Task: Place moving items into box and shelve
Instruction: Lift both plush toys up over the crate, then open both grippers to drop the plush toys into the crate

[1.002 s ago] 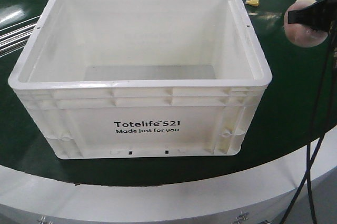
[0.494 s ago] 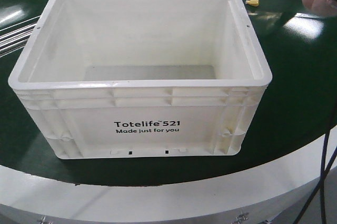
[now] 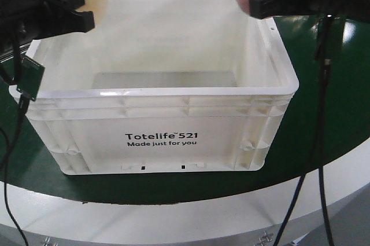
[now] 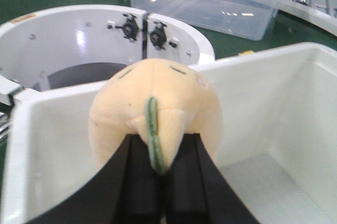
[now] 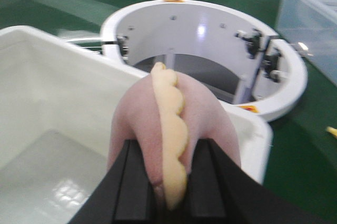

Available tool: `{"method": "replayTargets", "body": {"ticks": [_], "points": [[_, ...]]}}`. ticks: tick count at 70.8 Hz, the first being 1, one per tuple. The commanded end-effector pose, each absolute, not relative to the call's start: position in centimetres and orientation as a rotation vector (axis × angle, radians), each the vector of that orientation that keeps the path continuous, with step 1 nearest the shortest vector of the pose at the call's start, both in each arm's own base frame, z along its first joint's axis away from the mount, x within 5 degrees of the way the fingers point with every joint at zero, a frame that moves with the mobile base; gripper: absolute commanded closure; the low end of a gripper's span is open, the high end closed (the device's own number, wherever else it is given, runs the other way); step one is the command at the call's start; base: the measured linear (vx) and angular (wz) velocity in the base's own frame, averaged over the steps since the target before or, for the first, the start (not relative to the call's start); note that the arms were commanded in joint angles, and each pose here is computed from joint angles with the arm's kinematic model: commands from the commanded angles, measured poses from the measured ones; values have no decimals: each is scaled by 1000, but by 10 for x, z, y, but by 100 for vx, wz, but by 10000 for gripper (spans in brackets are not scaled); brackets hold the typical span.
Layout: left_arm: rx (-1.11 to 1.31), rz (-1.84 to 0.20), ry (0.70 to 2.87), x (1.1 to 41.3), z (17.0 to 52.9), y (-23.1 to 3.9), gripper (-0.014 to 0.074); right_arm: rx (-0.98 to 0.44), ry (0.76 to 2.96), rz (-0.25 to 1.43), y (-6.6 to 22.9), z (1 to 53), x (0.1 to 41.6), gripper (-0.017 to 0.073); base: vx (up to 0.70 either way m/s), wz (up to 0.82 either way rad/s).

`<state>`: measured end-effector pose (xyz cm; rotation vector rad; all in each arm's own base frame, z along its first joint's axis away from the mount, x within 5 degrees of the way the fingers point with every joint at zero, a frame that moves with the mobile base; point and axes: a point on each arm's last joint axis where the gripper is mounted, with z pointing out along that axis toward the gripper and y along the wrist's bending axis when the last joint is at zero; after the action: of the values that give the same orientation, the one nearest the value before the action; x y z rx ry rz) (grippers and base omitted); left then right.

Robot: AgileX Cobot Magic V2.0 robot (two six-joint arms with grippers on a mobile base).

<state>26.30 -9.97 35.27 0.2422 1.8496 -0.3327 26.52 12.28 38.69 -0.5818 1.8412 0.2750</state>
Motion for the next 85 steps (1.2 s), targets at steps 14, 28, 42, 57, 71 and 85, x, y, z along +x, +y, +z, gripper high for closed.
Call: {"method": "replayTargets", "body": {"ticks": [14, 28, 42, 57, 71, 85], "points": [[238, -368, 1700, 262, 375, -107, 608, -640, 1742, 335, 158, 392, 266, 573, 0, 0], [261, -348, 1695, 262, 375, -107, 510, -690, 1730, 332, 168, 388, 265, 468, 0, 0], [261, -348, 1695, 262, 375, -107, 239, -687, 1724, 330, 168, 388, 265, 123, 0, 0], [261, -349, 1696, 262, 375, -107, -19, -656, 1697, 333, 167, 391, 266, -164, 0, 0], [248, -357, 1716, 262, 374, -106, -46, -652, 1701, 333, 166, 392, 266, -143, 0, 0], [206, -309, 1779, 257, 376, -87, 3, -543, 1723, 299, 136, 401, 271, -77, 0, 0]]}}
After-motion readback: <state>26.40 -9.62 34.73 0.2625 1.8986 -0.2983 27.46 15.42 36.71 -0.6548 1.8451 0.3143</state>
